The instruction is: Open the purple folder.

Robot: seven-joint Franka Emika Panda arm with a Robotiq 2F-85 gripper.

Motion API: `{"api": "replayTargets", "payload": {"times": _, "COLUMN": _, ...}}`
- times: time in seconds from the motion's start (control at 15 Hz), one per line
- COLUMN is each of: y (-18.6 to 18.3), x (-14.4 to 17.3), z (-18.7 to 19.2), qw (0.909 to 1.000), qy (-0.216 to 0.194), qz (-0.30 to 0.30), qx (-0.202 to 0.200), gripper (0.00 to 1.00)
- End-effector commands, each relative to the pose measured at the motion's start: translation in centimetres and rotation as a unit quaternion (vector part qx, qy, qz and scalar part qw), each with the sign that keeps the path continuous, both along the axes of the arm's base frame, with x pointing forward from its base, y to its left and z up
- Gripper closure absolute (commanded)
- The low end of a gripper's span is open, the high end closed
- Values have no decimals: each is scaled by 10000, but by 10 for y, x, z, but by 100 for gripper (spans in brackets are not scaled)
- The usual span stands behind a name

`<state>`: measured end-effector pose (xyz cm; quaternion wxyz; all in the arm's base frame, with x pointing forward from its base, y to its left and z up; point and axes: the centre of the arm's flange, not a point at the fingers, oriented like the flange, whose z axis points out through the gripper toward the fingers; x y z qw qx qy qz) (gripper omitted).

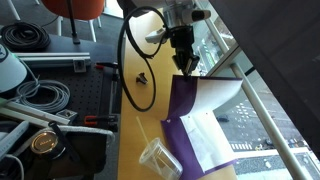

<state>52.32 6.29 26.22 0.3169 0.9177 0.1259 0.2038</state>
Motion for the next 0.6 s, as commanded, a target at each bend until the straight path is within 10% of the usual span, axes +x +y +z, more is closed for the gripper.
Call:
{"api": "replayTargets", "payload": {"times": 0.0, "y": 14, "x": -15, "z": -27, "qw": 9999, "qy": 7, "qz": 171, "qx": 4, "gripper": 100}}
{"api": "replayTargets", "payload": {"times": 0.53, "y": 55, "x": -18, "z": -33, "qw": 9987, "qy": 31, "qz": 341, "qx": 385, "gripper": 100}}
